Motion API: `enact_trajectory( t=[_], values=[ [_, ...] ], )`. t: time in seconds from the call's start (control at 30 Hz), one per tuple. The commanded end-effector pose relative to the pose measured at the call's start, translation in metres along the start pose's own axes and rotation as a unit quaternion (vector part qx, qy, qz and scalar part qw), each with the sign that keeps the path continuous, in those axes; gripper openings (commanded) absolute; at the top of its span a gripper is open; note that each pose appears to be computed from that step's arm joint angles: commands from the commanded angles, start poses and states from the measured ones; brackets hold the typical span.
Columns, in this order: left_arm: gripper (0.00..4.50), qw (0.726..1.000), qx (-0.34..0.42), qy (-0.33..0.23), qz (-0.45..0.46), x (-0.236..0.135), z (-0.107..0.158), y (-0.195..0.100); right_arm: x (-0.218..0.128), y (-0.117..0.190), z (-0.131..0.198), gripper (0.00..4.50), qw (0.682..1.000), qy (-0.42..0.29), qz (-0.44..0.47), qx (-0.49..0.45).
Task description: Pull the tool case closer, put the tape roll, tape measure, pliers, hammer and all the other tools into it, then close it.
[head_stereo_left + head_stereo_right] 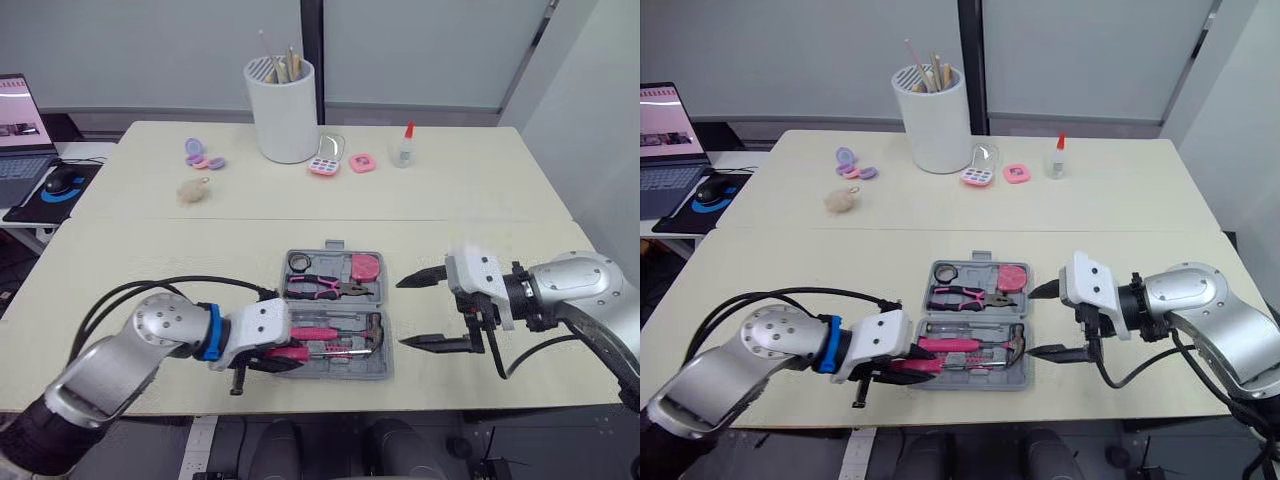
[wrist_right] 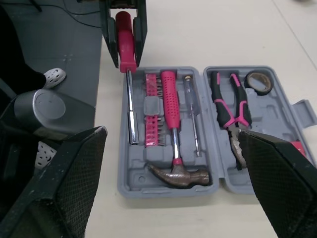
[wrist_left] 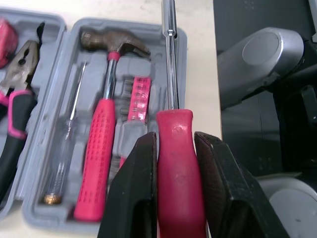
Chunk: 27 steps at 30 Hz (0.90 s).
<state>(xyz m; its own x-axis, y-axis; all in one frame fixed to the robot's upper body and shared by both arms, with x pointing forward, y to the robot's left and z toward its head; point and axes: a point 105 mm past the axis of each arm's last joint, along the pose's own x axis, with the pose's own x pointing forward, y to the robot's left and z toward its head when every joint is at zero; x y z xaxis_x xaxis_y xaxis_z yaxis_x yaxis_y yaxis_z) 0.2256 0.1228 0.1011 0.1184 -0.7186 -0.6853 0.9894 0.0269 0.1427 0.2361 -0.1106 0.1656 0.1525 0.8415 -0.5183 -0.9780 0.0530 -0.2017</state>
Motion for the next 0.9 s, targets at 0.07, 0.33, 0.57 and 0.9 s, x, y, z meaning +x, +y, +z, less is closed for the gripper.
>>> enact_trajectory(
  t=[0.07,0.33,0.57,0.9],
  values=[
    [0.78,0.999,0.03,0.022,-0.007,0.013,-0.002,0.002,-0.004,0.007,0.002,4.5,1.0,0.014,0.002,-0.015],
    [0.78,0.999,0.027,0.035,-0.023,0.034,-0.01,0.0,-0.006,0.011,0.001,4.5,1.0,0.018,-0.002,-0.007],
    [0.78,0.999,0.026,0.037,-0.017,0.044,-0.012,0.005,-0.008,0.017,0.002,4.5,1.0,0.02,-0.001,0.003],
    [0.78,0.999,0.012,0.035,-0.023,0.054,-0.014,0.007,-0.01,0.019,0.003,4.5,1.0,0.023,-0.004,0.01]
  ],
)
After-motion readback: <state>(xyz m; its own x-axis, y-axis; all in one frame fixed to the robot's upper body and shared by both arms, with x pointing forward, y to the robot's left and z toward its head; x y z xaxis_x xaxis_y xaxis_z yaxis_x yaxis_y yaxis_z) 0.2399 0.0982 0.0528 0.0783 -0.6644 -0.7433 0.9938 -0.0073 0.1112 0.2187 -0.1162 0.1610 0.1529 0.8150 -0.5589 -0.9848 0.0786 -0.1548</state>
